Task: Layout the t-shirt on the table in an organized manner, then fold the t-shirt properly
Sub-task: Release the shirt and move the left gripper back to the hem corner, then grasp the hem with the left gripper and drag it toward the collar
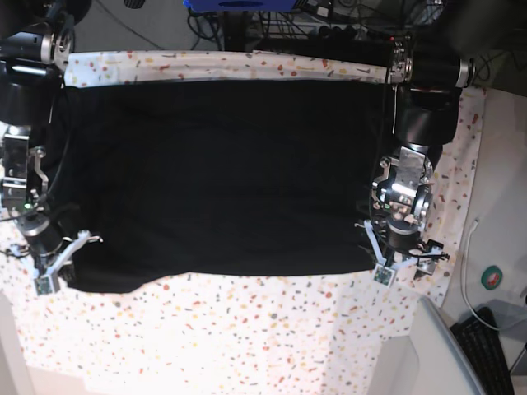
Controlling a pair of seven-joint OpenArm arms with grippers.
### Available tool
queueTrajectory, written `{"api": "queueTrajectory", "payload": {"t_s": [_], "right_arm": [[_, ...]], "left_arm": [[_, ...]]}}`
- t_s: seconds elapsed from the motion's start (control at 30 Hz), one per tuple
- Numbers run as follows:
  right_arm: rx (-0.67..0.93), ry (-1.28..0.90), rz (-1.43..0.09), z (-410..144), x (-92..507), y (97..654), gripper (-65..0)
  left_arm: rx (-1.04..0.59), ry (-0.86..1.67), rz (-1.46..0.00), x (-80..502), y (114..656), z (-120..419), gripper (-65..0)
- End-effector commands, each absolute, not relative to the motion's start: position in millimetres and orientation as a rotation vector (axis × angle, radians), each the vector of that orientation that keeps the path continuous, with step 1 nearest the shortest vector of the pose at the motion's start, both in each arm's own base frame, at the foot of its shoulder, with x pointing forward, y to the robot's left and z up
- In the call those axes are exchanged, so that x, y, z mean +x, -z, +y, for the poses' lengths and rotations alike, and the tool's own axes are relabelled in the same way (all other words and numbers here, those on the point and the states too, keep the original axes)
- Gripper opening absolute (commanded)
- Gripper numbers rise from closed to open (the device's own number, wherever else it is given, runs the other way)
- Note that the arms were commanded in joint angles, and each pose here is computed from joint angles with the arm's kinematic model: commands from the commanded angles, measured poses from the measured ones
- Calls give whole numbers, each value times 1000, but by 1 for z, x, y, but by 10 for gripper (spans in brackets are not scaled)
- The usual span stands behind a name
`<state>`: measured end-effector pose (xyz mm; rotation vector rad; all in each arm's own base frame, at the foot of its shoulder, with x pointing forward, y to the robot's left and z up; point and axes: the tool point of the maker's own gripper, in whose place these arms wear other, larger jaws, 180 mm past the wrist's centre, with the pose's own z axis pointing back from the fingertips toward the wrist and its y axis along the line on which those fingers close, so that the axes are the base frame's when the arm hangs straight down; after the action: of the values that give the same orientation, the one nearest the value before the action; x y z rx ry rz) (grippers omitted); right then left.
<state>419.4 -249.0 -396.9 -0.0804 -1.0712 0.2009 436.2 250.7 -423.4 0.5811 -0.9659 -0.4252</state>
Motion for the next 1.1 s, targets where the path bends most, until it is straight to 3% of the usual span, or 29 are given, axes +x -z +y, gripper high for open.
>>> {"api": "queueTrajectory", "payload": {"t_s": [0.0,0.1,0.17,0.23,0.33,0.67,0.9,1.07], "right_arm": [[-98,-201,-1144,-256,434,372,-650],[-98,-201,-1144,-256,434,372,-650],[-98,-201,-1143,-256,433,373,-650],[-100,-201,-1143,-257,433,373,-650],[-103,-201,-1143,-259,433,372,-650],[-109,-199,-1143,-262,432,371,-650],[-146,-79,-1170,-297,427,362,-650],[-155,-86,-1158,-300,419,367,-650]], "left_arm": [[610,425,-1062,448,395,247,-181],[552,452,-1125,423,394,209,-227],[481,476,-1087,396,413,188,-290],[436,464,-1012,374,434,178,-402],[403,453,-952,348,455,169,-650],[392,462,-796,284,489,173,-650],[428,446,-671,235,488,189,-650],[215,358,-536,204,498,169,-650]]}}
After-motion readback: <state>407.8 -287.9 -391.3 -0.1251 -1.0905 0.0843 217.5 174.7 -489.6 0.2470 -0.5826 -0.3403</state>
